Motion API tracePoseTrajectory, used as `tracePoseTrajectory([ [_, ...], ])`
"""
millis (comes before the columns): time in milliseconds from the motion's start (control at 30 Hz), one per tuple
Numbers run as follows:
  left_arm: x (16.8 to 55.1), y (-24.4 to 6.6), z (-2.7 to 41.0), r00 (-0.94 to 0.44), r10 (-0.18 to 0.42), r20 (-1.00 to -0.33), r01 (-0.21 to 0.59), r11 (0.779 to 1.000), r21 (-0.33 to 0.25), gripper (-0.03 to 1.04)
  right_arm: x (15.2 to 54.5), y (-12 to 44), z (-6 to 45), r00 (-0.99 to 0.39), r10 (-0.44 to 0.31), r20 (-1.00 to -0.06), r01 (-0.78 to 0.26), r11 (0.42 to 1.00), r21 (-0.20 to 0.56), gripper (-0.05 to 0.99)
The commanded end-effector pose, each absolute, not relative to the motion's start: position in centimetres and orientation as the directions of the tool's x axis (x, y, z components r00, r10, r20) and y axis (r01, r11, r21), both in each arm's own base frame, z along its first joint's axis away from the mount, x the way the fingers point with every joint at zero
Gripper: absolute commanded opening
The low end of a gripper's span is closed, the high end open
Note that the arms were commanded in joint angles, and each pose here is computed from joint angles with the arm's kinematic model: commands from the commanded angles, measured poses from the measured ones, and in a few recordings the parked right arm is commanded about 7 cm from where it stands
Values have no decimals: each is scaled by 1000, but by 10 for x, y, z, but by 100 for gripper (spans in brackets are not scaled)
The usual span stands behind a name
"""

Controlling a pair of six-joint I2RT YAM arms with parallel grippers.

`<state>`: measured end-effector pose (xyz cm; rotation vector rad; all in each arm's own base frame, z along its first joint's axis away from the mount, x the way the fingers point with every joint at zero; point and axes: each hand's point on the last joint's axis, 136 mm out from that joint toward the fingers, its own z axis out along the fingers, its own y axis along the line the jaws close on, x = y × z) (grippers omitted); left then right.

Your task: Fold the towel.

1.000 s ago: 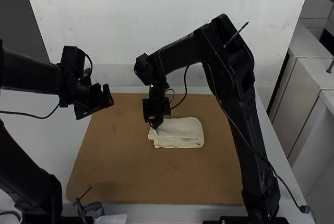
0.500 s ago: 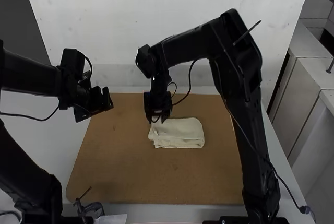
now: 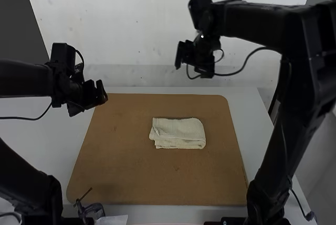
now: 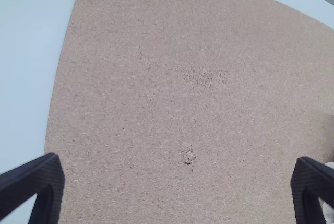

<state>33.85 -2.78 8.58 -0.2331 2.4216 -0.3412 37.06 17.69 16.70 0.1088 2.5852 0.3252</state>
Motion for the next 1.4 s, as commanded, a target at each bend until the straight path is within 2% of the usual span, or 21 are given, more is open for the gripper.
tracePoseTrajectory([
  [0,341,-25,115,-706,-240,-666,-38,952,-304,97,358,114,180,-784,173,-596,49,975,218,97],
  [133,336,-23,138,-661,-236,-712,-20,955,-297,97,332,57,185,-676,189,-712,90,981,175,97],
  [267,328,-24,156,-626,-232,-745,-5,956,-293,97,297,25,188,-573,200,-795,121,980,159,97],
  [533,309,-23,184,-547,-230,-805,5,961,-278,97,245,-3,195,-364,213,-907,150,974,169,97],
  [600,304,-23,192,-524,-227,-821,8,962,-272,97,236,-10,197,-313,188,-931,153,977,146,97],
  [767,294,-19,210,-449,-220,-866,-2,970,-245,97,224,-19,202,-214,158,-964,158,979,125,96],
  [967,276,-21,235,-345,-223,-912,25,969,-247,97,214,-14,215,-101,120,-988,109,988,109,96],
  [1167,261,-13,253,-250,-226,-941,15,971,-237,97,217,-13,207,-108,114,-988,106,989,103,96],
  [1367,245,0,250,-181,-228,-957,-44,974,-224,97,219,-12,202,-115,112,-987,102,990,100,96],
])
